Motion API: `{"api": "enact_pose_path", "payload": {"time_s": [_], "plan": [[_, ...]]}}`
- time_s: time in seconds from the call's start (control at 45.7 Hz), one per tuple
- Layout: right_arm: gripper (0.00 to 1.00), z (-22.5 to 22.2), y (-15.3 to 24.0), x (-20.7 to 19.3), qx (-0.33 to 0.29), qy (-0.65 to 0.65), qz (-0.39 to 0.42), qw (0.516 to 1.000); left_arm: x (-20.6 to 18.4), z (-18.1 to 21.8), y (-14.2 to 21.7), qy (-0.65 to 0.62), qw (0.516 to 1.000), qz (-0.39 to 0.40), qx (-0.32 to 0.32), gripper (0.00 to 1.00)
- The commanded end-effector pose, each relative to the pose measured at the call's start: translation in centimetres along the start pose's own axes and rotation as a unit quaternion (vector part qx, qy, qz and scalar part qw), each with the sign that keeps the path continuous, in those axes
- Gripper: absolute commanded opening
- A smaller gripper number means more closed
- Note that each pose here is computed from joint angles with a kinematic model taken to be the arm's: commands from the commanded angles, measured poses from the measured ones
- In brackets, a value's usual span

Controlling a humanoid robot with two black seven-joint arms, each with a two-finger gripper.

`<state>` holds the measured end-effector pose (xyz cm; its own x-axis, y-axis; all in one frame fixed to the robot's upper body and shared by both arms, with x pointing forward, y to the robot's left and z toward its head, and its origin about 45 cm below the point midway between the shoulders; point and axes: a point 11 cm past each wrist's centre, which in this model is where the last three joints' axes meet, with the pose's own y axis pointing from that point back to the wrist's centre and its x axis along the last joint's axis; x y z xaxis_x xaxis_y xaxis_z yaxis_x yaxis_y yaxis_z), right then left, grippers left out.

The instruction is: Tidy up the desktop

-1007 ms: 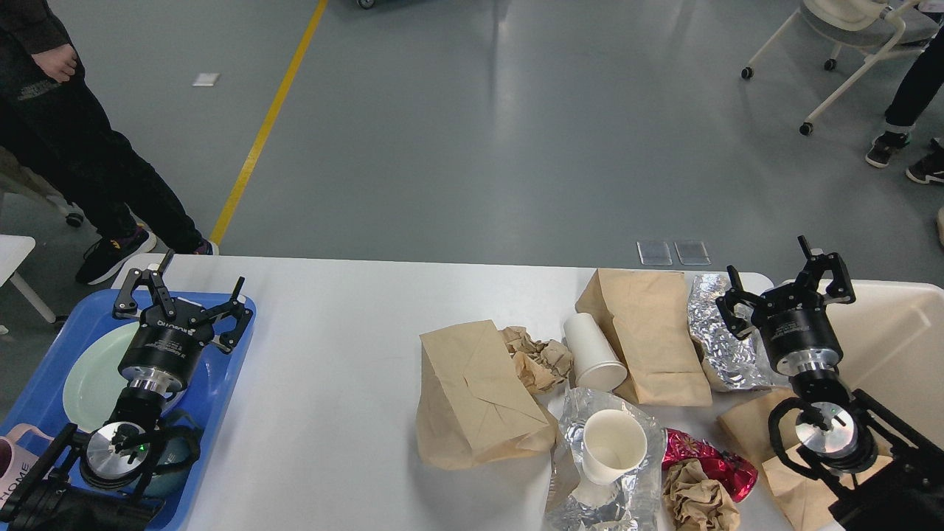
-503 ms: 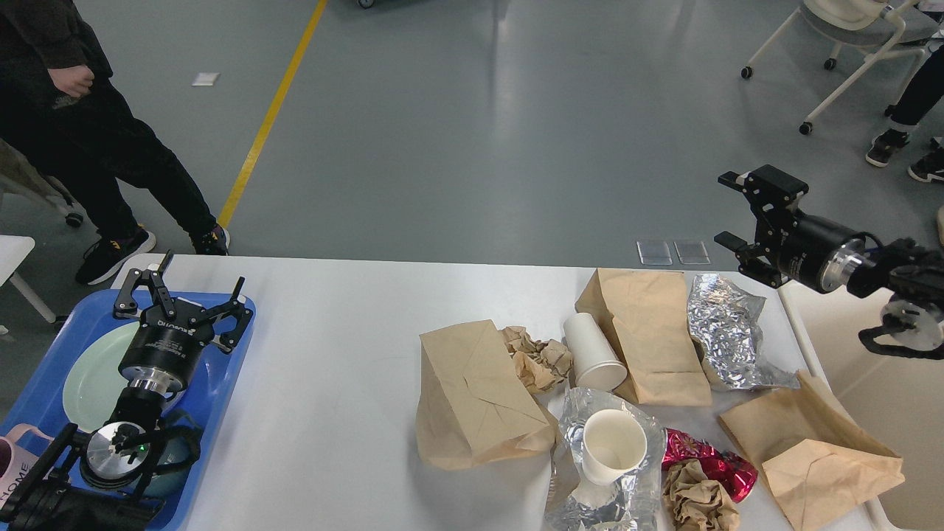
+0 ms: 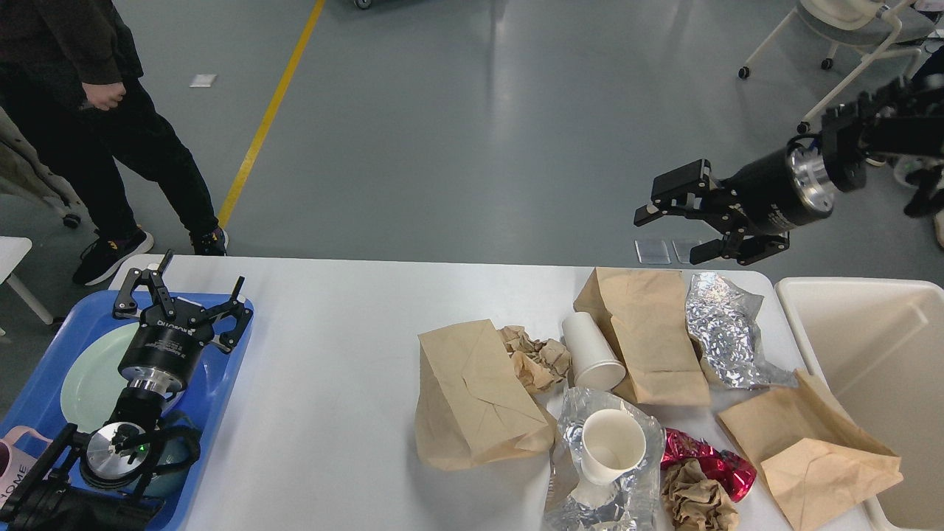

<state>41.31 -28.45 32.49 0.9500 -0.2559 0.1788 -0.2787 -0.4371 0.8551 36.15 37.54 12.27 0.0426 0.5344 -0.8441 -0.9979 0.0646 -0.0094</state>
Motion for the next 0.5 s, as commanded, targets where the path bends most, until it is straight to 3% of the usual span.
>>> {"api": "enact_pose_path", "payload": {"time_s": [0.0,0.175,0.482], "plan": [[1.0,-2.4,2.1,-2.0,-0.098,0.039,-0.03,0.994,0.0,0.0,0.0,0.0,1.0,0.0,0.0,0.97],[1.0,-2.1,5.8,-5.0,-0.27,0.055,-0.035,0.961,0.0,0.0,0.0,0.0,1.0,0.0,0.0,0.97],[1.0,-1.2,10.0,-9.6,-0.312,-0.005,-0.045,0.949,0.0,0.0,0.0,0.0,1.0,0.0,0.0,0.97]]}}
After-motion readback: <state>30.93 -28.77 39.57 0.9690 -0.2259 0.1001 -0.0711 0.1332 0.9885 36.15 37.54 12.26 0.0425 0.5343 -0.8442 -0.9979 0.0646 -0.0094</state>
